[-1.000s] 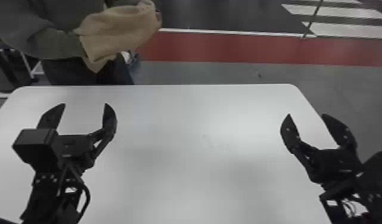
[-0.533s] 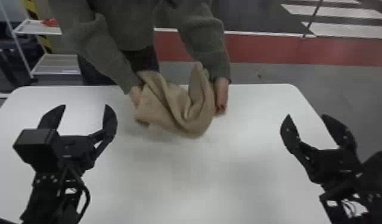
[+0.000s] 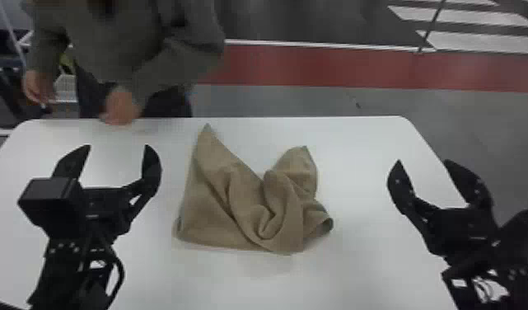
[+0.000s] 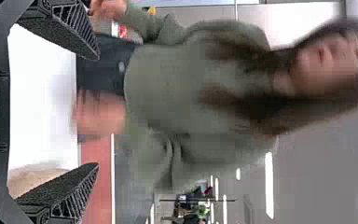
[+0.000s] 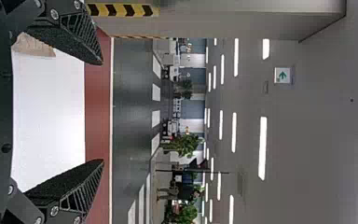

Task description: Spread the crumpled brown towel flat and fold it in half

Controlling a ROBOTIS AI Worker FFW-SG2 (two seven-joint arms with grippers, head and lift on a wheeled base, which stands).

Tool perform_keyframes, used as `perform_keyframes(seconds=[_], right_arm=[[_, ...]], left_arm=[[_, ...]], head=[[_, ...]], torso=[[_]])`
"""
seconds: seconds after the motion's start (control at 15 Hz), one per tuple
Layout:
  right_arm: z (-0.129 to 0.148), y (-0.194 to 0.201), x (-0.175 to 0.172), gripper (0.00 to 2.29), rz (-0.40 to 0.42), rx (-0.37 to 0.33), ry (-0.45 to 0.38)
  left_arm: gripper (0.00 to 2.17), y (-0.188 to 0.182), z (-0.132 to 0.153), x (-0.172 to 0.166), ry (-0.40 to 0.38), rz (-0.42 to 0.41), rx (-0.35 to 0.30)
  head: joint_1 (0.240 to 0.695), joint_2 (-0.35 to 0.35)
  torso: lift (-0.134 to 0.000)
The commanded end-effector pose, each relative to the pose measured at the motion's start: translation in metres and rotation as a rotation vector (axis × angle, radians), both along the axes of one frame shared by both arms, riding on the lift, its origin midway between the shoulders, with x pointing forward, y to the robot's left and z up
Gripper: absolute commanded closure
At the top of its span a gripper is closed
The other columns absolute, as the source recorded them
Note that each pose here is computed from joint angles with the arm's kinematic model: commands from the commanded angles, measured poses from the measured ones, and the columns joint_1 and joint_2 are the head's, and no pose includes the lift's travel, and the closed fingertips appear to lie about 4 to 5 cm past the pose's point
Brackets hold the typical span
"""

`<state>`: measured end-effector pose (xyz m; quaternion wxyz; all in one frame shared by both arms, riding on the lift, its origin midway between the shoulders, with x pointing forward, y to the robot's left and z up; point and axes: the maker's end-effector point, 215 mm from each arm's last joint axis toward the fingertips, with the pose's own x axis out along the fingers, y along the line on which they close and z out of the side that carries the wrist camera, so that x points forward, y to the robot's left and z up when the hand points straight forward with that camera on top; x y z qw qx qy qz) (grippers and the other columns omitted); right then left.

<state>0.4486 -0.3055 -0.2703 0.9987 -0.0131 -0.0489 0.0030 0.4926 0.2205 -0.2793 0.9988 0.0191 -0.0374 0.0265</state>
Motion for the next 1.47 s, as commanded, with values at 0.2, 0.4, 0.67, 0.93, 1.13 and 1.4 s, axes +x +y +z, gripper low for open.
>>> perform_keyframes(seconds=[0.2, 0.4, 0.67, 0.93, 1.13, 1.4], right_arm=[[-0.004, 0.000, 0.000, 0.15, -0.001, -0.001, 0.012], [-0.008, -0.001, 0.001, 0.19, 0.000, -0.003, 0.021], [-0.028, 0.010, 0.002, 0.22, 0.069, -0.008, 0.060], [-0.072, 0.042, 0.002, 0.22, 0.227, -0.035, 0.198], [-0.098, 0.051, 0.005, 0.29, 0.250, -0.058, 0.270], [-0.146, 0.071, 0.005, 0.29, 0.335, -0.110, 0.369]], left_arm=[[0.07, 0.000, -0.002, 0.000, 0.003, 0.000, 0.001], [0.07, 0.000, -0.002, 0.000, 0.002, 0.000, 0.000], [0.07, -0.001, -0.004, 0.000, 0.005, -0.003, 0.002], [0.07, -0.001, -0.005, 0.000, 0.010, -0.004, 0.003], [0.07, -0.002, -0.006, 0.000, 0.009, -0.009, 0.004], [0.07, -0.003, -0.007, 0.001, 0.012, -0.015, 0.002]], head=[[0.695, -0.100], [0.695, -0.101], [0.695, -0.098], [0.695, -0.073], [0.695, -0.051], [0.695, -0.034]], torso=[[-0.125], [-0.125], [-0.125], [-0.125], [-0.125], [-0.125]])
